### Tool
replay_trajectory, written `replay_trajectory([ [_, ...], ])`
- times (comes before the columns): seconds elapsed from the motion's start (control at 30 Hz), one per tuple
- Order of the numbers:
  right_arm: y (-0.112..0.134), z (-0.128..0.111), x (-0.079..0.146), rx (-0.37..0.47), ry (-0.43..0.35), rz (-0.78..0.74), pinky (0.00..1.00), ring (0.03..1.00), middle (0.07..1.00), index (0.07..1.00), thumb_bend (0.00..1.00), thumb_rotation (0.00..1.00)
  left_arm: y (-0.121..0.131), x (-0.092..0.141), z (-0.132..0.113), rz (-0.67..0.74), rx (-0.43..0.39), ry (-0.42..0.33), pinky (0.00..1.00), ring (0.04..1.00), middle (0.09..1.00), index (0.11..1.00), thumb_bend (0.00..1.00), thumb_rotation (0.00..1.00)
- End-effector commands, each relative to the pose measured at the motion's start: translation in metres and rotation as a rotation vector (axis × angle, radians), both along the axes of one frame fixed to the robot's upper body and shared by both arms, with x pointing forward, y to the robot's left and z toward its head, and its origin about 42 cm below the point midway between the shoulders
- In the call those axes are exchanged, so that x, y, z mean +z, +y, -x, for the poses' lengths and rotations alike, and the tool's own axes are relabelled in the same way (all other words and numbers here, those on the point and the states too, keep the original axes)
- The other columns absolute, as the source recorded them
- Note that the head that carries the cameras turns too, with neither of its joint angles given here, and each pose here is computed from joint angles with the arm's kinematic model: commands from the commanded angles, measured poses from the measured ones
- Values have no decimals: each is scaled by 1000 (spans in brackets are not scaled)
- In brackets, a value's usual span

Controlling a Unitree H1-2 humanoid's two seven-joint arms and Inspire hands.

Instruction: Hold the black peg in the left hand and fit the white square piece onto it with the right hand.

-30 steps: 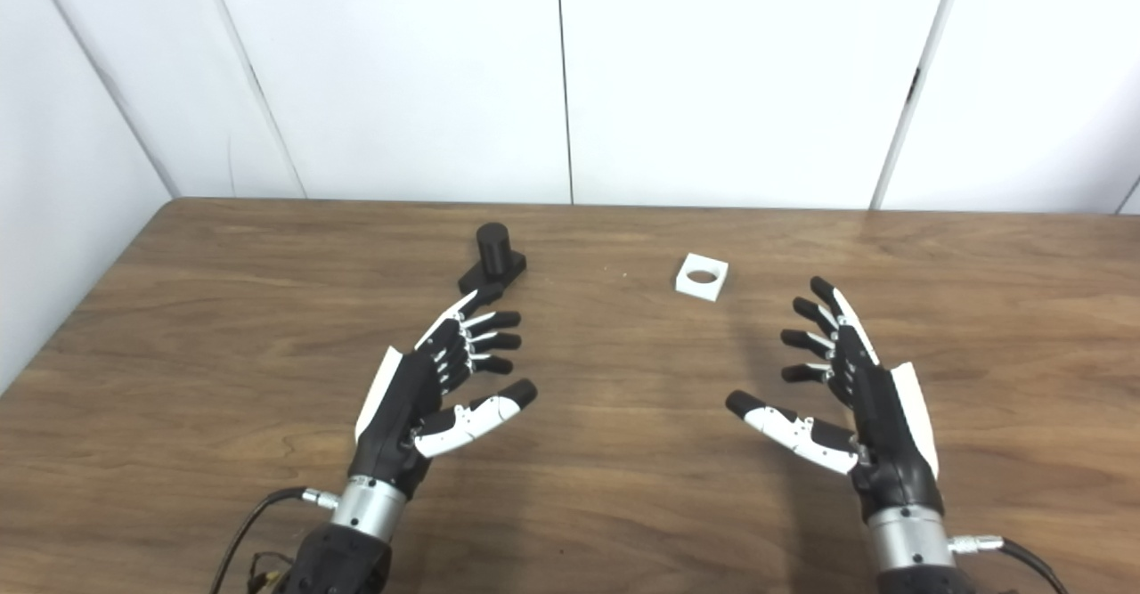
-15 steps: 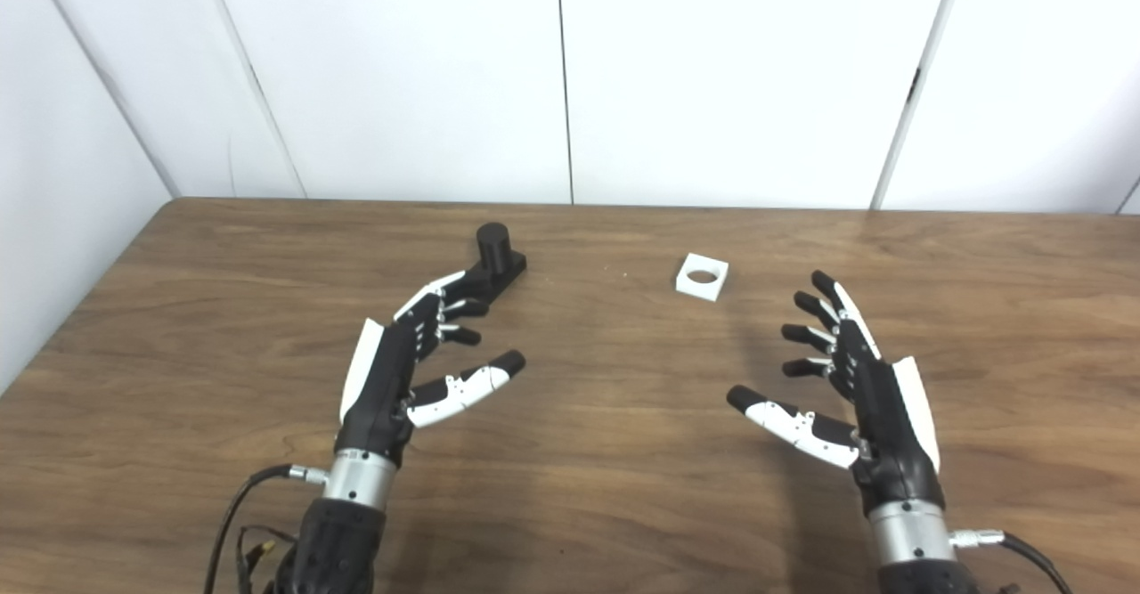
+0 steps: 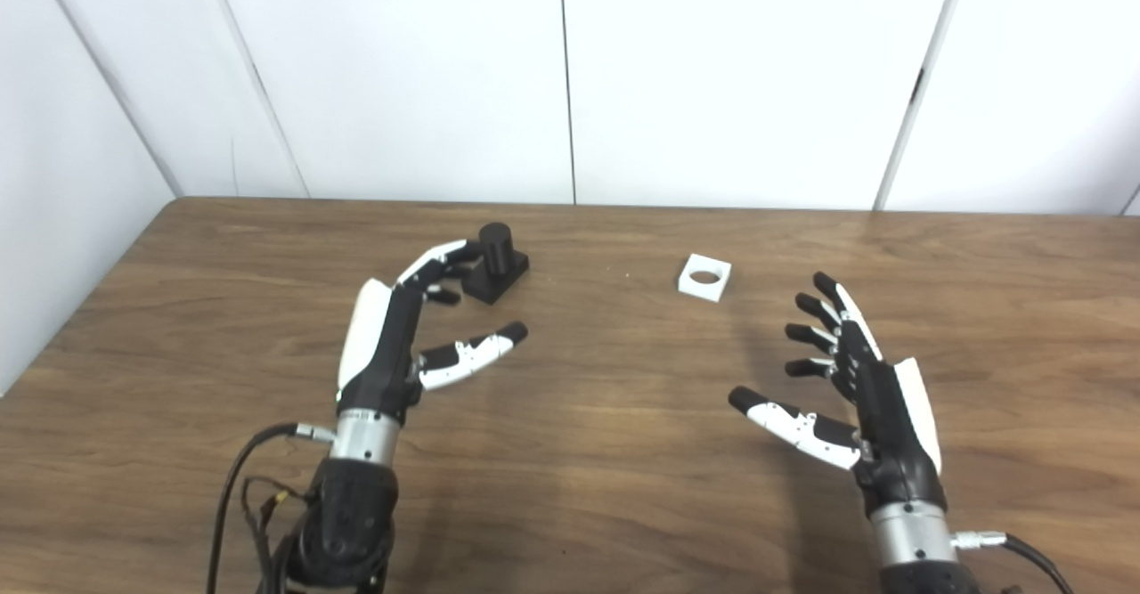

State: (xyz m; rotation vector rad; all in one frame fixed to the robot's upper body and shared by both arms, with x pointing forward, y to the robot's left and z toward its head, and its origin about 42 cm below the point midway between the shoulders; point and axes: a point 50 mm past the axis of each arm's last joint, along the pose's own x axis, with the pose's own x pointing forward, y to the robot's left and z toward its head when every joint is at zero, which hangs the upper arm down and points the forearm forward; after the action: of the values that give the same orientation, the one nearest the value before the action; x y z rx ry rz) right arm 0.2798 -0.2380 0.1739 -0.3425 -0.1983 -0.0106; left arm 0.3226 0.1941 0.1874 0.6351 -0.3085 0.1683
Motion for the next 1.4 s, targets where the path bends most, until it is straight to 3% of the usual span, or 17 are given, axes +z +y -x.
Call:
replay_trajectory([
  [0.0,1,-5,14,7,-66,5,632,799,880,944,675,233,4,18,-10,-67,25,-78,625,748,795,741,676,253],
  [0.17,0,-5,14,10,-68,2,626,802,880,944,668,215,10,23,-22,-206,48,-106,586,720,781,742,687,282],
  [0.4,0,-4,15,11,-70,-8,641,803,880,943,666,203,18,34,-39,-300,109,-110,636,785,822,745,717,353],
  [0.73,1,-3,15,4,-78,-3,619,795,876,940,664,202,15,49,-62,-419,184,-135,851,901,879,712,749,413],
  [1.03,2,-3,16,-1,-78,-8,619,793,876,938,668,203,11,42,-88,-503,264,-91,986,999,957,731,810,537],
  [1.37,2,-3,15,-10,-76,-14,638,799,879,939,655,179,8,30,-114,-594,338,-39,1000,1000,990,702,852,581],
])
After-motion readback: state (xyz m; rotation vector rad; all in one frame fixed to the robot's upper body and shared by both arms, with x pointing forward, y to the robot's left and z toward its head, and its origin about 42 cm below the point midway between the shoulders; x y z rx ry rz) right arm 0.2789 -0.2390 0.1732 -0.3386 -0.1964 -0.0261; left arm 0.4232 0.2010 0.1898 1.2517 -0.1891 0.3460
